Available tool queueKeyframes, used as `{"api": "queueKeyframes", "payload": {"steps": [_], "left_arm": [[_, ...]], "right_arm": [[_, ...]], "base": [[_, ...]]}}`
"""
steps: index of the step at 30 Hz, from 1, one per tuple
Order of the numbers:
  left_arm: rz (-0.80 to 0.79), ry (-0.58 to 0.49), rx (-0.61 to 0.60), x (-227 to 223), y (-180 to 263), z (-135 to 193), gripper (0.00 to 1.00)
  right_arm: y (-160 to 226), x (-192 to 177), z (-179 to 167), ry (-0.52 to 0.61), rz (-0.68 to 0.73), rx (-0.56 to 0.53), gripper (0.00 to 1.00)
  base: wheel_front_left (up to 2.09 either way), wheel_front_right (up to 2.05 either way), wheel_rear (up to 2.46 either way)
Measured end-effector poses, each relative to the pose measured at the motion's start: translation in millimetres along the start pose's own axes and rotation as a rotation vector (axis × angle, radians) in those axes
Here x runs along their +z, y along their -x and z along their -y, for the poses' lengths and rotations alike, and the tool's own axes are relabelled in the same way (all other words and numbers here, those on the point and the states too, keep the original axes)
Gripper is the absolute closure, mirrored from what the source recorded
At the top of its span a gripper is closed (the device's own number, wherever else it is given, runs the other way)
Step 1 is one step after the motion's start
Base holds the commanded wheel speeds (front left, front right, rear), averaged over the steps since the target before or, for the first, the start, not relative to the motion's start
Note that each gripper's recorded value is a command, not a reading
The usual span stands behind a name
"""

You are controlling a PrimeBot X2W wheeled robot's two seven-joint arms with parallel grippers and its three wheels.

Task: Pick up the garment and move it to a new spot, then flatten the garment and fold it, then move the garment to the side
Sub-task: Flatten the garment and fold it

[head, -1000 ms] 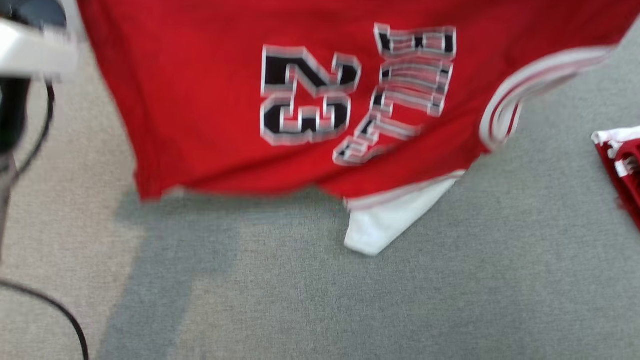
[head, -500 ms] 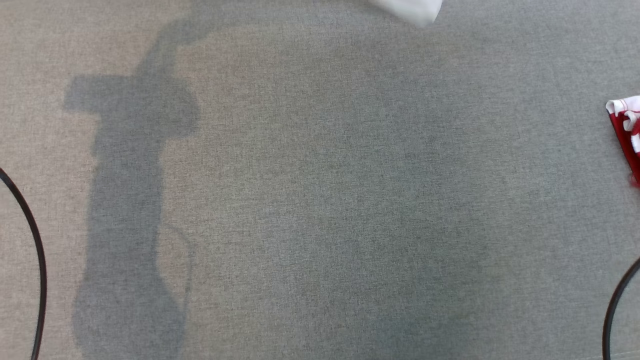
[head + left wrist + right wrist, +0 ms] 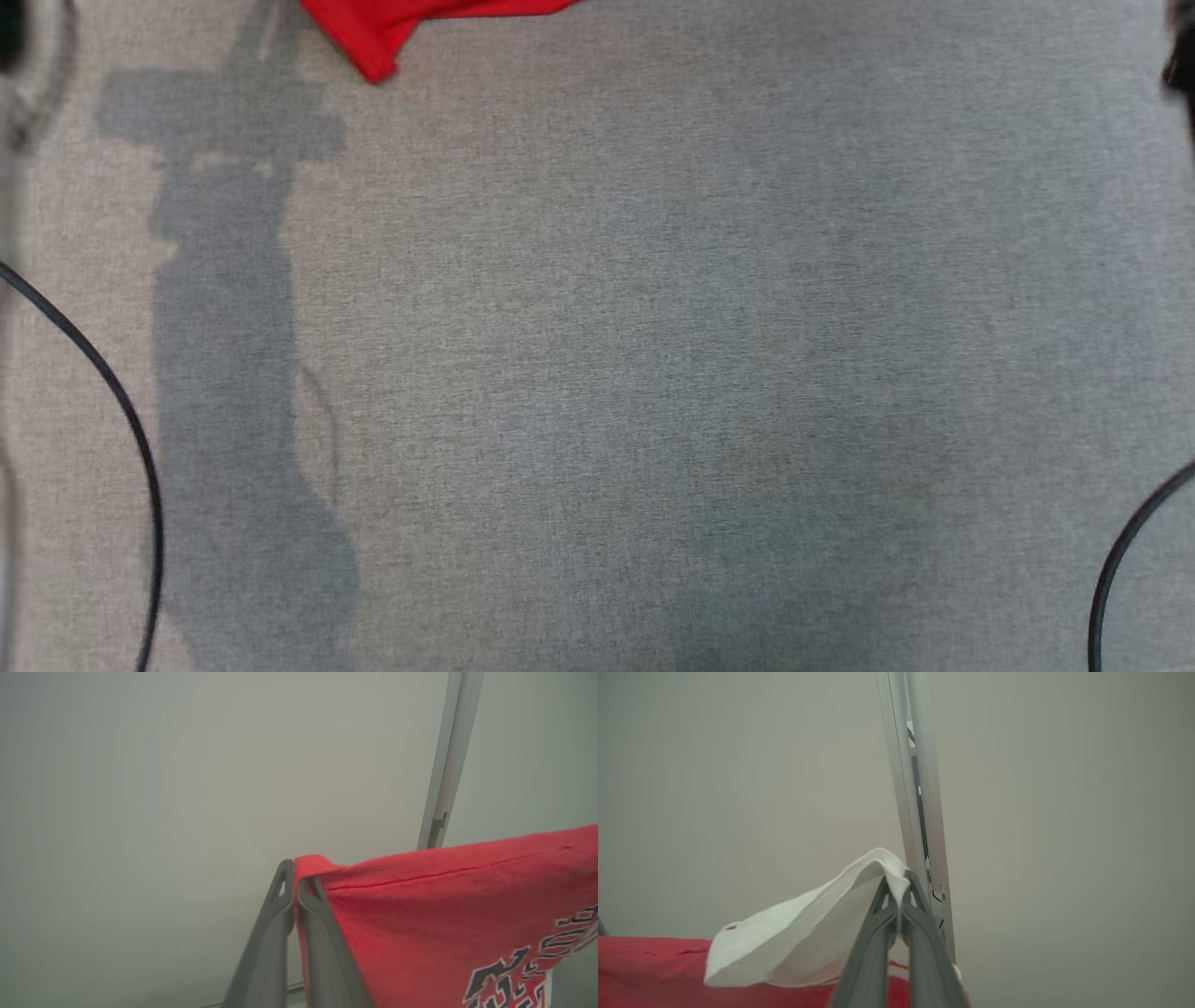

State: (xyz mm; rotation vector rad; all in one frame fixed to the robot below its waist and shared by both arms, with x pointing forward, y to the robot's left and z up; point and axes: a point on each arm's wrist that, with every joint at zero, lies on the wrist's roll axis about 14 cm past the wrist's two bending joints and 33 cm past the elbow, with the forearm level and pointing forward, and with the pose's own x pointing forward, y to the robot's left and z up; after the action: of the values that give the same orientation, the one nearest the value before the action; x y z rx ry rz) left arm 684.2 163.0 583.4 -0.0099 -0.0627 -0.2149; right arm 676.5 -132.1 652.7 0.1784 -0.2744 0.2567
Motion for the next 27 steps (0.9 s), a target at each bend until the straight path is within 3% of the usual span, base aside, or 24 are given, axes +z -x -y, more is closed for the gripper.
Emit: {"api": "queueKeyframes", "payload": {"steps": [7, 11, 19, 27], "left_arm": [[-0.114, 0.161, 0.005, -86.4, 59.1, 19.5, 1.0], [-0.131, 0.245, 0.014, -106.6, 100.6, 28.2, 1.0], [-0.187, 0.288, 0.068, -134.5, 190.5, 36.6, 1.0], [-0.271, 0.302, 0.115, -124.8, 263.1, 42.9, 1.0]], "right_arm": [[79.9, -94.3, 12.6, -0.116, -0.2, -0.034, 1.0], [145.1, -130.8, 14.7, -0.199, -0.306, -0.07, 1.0], [253.4, -157.4, -4.7, -0.352, -0.434, -0.108, 1.0], [335.2, -148.4, -19.2, -0.442, -0.53, -0.136, 1.0]], "base": [[0.0, 0.0, 0.0], [0.0, 0.0, 0.0], [0.0, 0.0, 0.0], [0.0, 0.0, 0.0]]}}
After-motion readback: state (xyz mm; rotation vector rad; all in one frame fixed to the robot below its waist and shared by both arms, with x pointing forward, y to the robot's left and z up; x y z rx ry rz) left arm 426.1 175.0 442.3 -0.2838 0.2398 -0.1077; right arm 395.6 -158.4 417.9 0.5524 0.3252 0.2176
